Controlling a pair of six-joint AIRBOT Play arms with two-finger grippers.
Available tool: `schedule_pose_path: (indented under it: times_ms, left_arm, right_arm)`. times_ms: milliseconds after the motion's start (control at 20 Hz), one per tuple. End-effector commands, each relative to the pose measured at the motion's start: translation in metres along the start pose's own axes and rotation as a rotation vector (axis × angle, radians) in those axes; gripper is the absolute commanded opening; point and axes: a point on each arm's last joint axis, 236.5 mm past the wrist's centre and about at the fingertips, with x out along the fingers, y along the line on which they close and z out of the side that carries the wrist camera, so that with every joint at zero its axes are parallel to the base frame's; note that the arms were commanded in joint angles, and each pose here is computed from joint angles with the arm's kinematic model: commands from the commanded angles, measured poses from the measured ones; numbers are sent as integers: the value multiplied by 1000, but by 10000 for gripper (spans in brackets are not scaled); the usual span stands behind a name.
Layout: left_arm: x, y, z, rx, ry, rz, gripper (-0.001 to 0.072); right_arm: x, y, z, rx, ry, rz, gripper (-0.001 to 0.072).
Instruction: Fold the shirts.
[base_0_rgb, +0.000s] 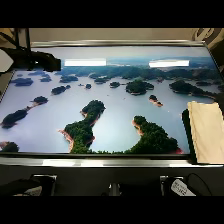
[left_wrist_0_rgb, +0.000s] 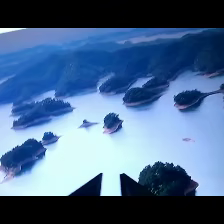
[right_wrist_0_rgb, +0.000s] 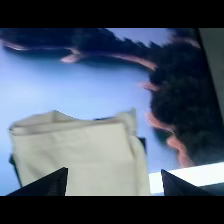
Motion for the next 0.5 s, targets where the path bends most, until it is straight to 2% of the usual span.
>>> schedule_pose_path:
  times_ms: [0,100,250,450]
  left_arm:
    - [20,35,-83,-86,372,153,572]
    - [22,22,-121,48,469,75,578]
    - [27,33,-138,-135,415,126,578]
    - [31,35,-140,-152,421,133,578]
  right_arm:
    - [27,125,10,-233,126,169,640]
    - [37,179,-37,-309,353,327,697]
    - [41,203,-68,-317,511,413,696]
    - [42,202,-67,-281,512,399,687]
